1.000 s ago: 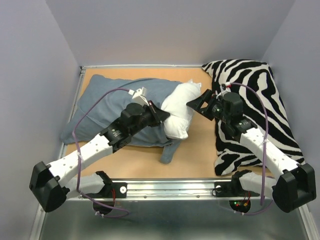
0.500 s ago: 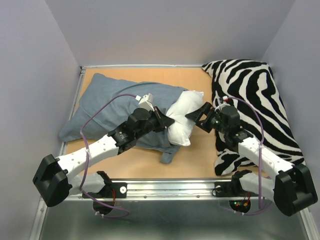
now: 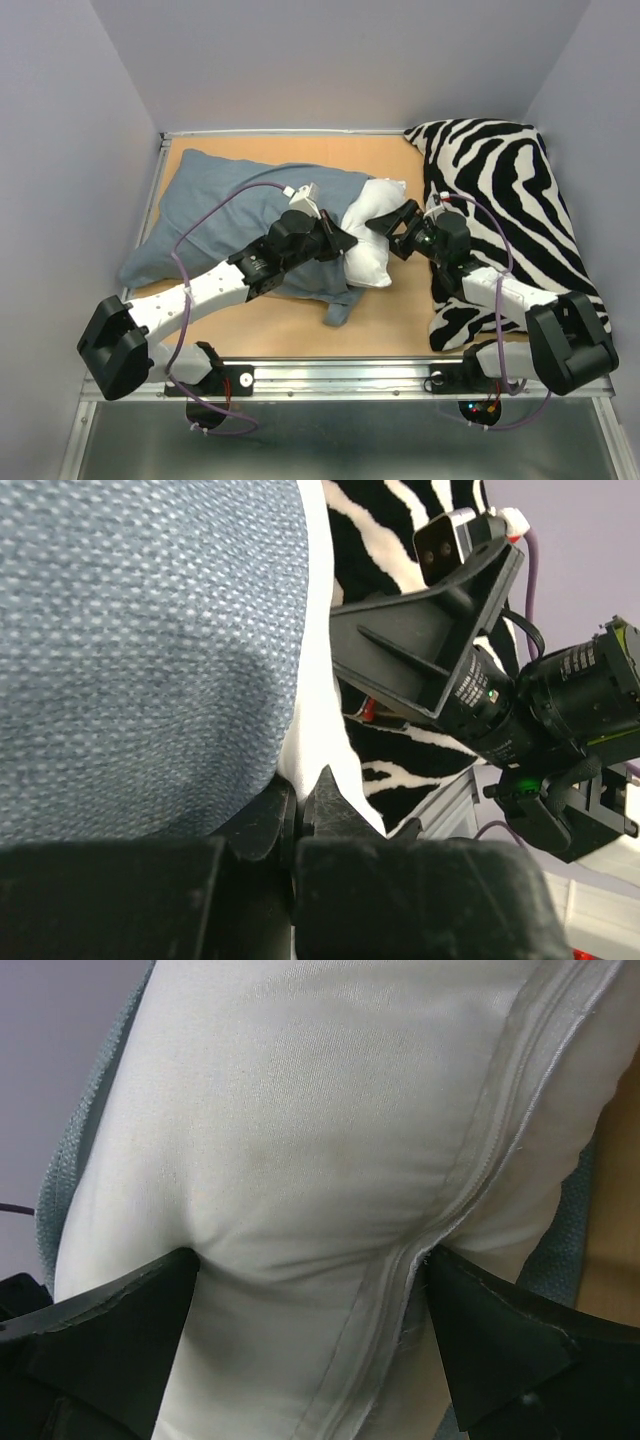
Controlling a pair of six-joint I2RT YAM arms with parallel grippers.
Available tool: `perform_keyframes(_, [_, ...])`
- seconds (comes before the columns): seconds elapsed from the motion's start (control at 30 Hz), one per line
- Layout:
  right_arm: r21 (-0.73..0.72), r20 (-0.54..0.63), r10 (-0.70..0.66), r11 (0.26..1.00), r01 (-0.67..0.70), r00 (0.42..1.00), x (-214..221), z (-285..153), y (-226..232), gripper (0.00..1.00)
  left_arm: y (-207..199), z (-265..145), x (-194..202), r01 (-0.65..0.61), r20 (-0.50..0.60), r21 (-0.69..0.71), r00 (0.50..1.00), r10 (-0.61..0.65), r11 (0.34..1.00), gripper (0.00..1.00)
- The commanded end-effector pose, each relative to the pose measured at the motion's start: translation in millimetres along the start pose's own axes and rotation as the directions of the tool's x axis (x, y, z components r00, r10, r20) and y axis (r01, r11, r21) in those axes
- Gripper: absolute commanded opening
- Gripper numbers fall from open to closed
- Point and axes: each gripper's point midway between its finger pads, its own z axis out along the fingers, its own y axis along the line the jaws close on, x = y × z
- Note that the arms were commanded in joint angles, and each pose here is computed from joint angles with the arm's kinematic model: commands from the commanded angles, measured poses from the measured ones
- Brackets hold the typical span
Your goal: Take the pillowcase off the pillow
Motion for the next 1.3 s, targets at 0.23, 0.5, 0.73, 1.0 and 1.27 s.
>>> perform_keyframes(0.23, [-0.193,0.028,-0.047,0.98,0.051,0.999,-20.4,3.6,80.6,0.01,-91.3,-3.2,5.6,-0.033,-0.041,0.284,0.998,0.047,0.958,0.0])
perform_keyframes(0.5, [0.17,0.184,-0.325,0.94,0.295,0.928,-82.8,-17.3,87.5,0.0,-129.1,-37.3,-57.1,-0.241,0.149,0.258,0.967,0.208,0.936,0.53])
perform_keyframes(0.73, [0.218,0.19,-0.404,0.906,0.362,0.895,-100.5,-22.3,106.4,0.01,-50.4,-87.2,-153.4,-0.116,0.398,-0.23,0.895,0.202,0.966,0.57])
perform_keyframes(1.0, [0.213,0.16,-0.423,0.897,0.388,0.892,-99.1,-24.5,114.0,0.0,55.4,-122.8,-184.3,0.014,0.436,-0.457,0.875,0.211,0.889,0.59])
perform_keyframes(1.27, [0.203,0.152,-0.442,0.889,0.41,0.884,-100.5,-29.8,125.3,0.0,131.0,-140.4,-176.8,0.12,0.425,-0.645,0.877,0.224,0.755,0.63])
